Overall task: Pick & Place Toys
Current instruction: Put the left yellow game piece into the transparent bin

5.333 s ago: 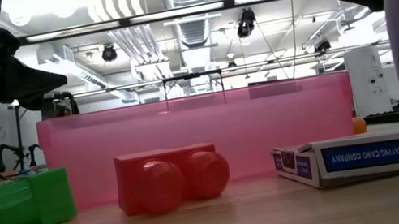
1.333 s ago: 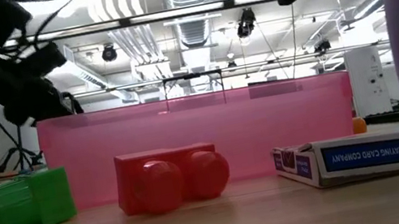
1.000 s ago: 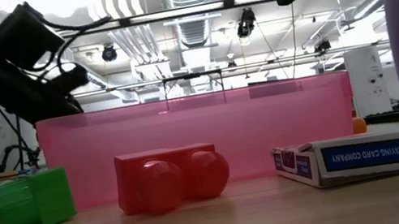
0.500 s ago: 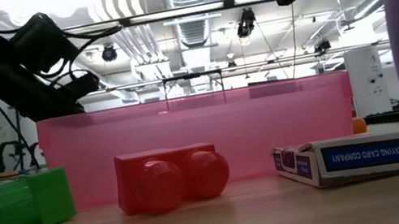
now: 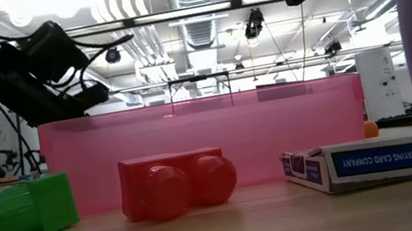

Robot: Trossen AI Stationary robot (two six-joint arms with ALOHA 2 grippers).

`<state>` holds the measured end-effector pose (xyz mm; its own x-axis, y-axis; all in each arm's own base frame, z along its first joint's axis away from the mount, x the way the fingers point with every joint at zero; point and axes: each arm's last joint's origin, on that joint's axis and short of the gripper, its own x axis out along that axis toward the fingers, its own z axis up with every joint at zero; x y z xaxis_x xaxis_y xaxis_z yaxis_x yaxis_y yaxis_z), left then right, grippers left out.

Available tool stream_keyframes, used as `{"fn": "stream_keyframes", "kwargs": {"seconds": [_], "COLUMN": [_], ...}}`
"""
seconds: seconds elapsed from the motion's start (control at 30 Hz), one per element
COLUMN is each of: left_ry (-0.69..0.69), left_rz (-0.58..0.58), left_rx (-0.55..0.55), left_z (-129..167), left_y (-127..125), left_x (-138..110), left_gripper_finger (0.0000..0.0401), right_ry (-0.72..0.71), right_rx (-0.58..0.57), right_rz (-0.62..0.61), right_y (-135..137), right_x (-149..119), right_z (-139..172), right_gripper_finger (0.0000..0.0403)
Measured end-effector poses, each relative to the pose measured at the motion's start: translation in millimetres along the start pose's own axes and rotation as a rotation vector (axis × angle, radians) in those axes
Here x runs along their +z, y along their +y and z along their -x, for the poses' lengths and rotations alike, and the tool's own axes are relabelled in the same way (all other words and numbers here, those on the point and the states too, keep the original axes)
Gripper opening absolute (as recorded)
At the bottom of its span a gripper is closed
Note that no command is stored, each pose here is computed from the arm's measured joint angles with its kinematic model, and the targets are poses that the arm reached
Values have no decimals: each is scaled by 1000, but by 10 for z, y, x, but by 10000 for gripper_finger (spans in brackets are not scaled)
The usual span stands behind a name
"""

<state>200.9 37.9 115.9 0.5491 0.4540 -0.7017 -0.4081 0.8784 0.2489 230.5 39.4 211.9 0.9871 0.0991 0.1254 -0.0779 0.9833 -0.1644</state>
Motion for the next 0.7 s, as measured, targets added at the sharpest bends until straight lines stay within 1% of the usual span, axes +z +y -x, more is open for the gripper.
{"fn": "stream_keyframes", "kwargs": {"seconds": [0.27,0.53,0.63,0.7], "left_ry": [44,66,68,70], "left_rz": [-21,-51,-61,-61], "left_rx": [77,93,91,86], "left_z": [-173,-286,-295,-291], "left_y": [-8,-47,-51,-51], "left_x": [-26,31,38,36], "left_gripper_finger": [268,268,260,244], "right_ry": [0,1,3,3], "right_rx": [0,1,1,1], "right_rz": [0,0,0,0], "right_y": [0,0,1,1], "right_x": [1,-1,-2,-3], "right_z": [0,0,0,0], "right_gripper_finger": [380,380,380,380]}}
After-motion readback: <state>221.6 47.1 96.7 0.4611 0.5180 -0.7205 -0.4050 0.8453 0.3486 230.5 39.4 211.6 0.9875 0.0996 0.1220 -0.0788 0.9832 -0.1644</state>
